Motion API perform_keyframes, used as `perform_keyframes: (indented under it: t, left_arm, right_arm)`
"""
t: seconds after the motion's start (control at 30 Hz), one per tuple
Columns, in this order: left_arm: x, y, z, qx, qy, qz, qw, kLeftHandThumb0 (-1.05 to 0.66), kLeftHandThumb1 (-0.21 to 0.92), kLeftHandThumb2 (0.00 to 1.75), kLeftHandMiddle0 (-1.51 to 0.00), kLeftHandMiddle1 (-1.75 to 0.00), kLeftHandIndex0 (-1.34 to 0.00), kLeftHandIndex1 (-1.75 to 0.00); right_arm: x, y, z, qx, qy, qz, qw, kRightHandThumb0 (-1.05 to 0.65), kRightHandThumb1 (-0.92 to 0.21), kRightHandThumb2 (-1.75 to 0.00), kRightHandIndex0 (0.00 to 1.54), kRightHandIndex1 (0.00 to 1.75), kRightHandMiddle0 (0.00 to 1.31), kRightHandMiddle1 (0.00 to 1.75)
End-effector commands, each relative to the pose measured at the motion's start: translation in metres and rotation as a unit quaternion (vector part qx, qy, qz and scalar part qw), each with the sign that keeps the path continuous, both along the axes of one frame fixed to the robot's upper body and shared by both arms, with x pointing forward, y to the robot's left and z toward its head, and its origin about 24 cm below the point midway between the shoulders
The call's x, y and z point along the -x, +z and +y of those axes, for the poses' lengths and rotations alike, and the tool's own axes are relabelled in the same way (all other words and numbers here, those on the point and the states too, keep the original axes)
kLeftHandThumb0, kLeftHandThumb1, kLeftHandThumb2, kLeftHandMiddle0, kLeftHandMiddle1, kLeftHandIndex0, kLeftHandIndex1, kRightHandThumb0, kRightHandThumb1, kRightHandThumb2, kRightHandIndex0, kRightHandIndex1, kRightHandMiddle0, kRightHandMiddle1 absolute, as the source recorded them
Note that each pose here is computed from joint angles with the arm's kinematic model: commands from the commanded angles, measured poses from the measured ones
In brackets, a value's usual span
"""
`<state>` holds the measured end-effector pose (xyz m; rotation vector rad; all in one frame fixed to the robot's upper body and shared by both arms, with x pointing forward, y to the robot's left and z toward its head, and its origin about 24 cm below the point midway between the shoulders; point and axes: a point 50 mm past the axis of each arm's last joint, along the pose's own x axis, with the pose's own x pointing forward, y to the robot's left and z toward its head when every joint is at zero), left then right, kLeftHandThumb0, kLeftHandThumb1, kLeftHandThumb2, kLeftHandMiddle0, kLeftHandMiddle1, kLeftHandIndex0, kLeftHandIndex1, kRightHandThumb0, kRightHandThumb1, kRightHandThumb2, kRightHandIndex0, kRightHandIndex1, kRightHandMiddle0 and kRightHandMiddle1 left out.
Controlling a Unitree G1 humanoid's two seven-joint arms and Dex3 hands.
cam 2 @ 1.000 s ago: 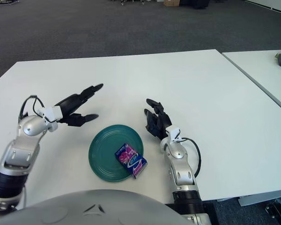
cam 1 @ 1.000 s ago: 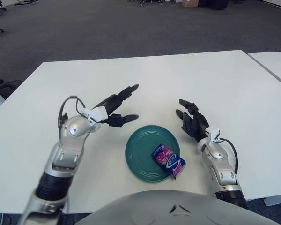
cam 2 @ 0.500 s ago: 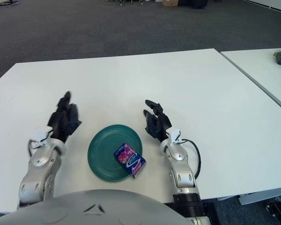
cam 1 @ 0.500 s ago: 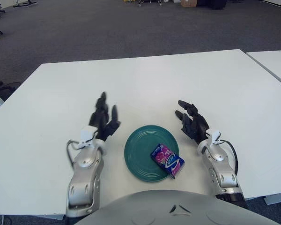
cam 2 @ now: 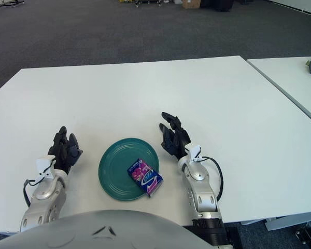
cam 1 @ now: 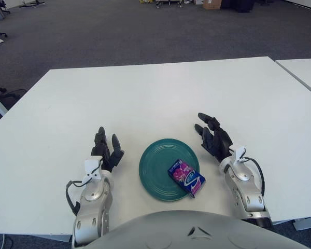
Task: Put the gum into the plate.
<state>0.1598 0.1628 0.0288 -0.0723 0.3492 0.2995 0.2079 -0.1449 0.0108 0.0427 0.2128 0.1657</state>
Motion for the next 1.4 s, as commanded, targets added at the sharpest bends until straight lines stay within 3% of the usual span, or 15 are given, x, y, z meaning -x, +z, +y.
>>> perform_keyframes:
  t: [0.0, 0.13, 0.37, 0.73, 1.37]
  left_arm:
    - [0.0, -0.001, -0.021, 0.049, -0.006, -0.003, 0.999, -1.03, 0.92, 0.94, -0.09, -0.02, -0.04, -0.04]
    - [0.002, -0.001, -0.026, 0.055, -0.007, 0.005, 0.998, -1.0, 0.92, 0.97, -0.11, -0.02, -0.05, -0.06]
    - [0.005, -0.015, -0.029, 0.059, -0.008, 0.022, 0.998, -0.94, 0.92, 1.01, -0.14, -0.01, 0.0, -0.24]
    - [0.007, -0.025, -0.034, 0.063, -0.064, -0.02, 0.996, -0.95, 0.92, 1.04, -0.18, -0.01, 0.0, -0.47]
    - [0.013, -0.028, -0.036, 0.034, -0.11, -0.087, 0.99, -0.97, 0.92, 1.04, -0.2, -0.01, 0.0, -0.6]
  right_arm:
    - [0.007, -0.01, -0.002, -0.001, 0.002, 0.037, 0.999, -0.74, -0.92, -0.88, 0.36, 0.01, 0.0, 0.59]
    - [0.009, -0.01, -0.002, -0.002, 0.007, 0.037, 0.999, -0.74, -0.92, -0.87, 0.36, 0.01, 0.0, 0.59]
    - [0.011, -0.008, -0.003, 0.001, 0.014, 0.035, 0.999, -0.72, -0.92, -0.88, 0.33, 0.0, 0.0, 0.58]
    - [0.019, -0.007, -0.003, 0.017, 0.016, 0.047, 0.999, -0.71, -0.92, -0.9, 0.35, 0.01, 0.0, 0.57]
    - [0.027, -0.008, 0.003, 0.039, 0.013, 0.043, 0.998, -0.72, -0.92, -0.9, 0.2, 0.0, 0.0, 0.41]
